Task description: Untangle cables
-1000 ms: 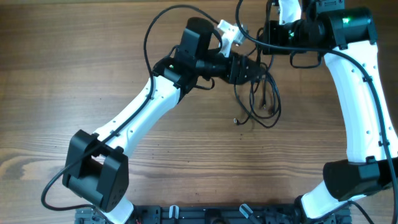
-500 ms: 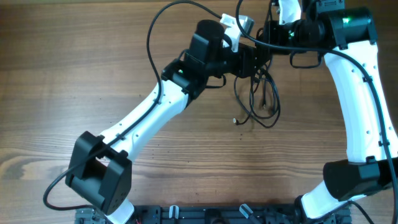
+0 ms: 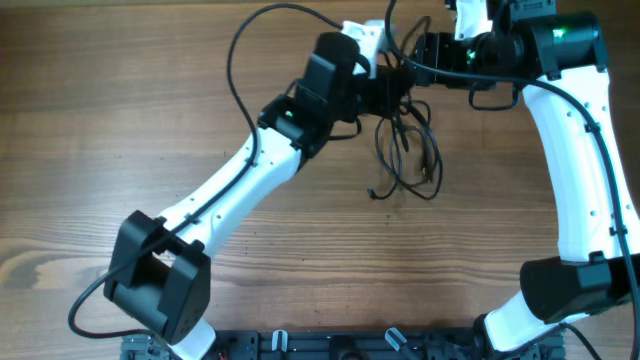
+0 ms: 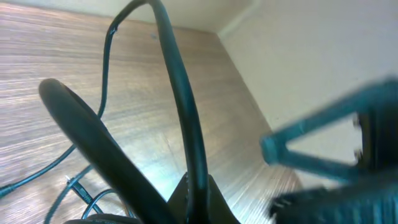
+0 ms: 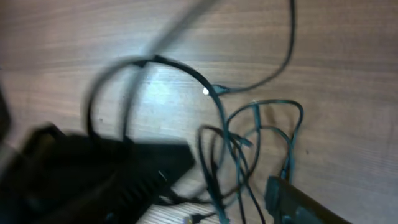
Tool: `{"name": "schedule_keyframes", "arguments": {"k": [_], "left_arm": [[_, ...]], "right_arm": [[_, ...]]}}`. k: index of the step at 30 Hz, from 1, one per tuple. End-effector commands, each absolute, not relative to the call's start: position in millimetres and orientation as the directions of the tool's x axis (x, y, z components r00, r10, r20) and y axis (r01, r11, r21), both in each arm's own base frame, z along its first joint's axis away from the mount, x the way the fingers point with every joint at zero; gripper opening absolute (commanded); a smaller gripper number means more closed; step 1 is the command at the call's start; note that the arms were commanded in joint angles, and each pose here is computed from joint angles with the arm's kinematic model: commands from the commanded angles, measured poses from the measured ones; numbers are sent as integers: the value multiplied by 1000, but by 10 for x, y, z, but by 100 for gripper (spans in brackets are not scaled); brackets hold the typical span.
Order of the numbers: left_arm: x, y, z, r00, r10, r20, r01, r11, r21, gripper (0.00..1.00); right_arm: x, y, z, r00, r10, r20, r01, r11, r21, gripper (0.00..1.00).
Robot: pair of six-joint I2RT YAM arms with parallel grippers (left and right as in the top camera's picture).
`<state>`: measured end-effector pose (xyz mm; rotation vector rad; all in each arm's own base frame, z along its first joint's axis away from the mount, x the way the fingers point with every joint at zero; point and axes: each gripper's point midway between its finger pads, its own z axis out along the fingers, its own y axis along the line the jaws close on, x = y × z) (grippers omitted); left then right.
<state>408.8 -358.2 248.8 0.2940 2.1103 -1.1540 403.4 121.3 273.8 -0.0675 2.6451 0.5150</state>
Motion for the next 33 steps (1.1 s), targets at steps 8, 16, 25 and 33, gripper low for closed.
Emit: {"name": "schedule_keyframes", "arguments": {"k": [8, 16, 25, 33], "left_arm": [[4237, -3061, 2941, -838, -309, -449, 305, 418, -856, 4], [4206, -2895, 3035, -877, -266, -401, 308, 332, -892, 4], [4145, -2895, 3055, -895, -237, -378, 302, 301, -905, 4], [4296, -2625, 2507, -871, -291, -397, 189, 548, -815, 4]], "right_arm": [[3885, 1461, 2789, -822, -256, -508, -461, 823, 332, 75], [3752, 1803, 2491, -775, -425, -468, -612, 689, 387, 56], [4016, 1721, 1979, -841, -389, -376, -513, 794, 326, 15], [4043, 1588, 2432, -839, -282, -466, -470, 807, 357, 4]]}}
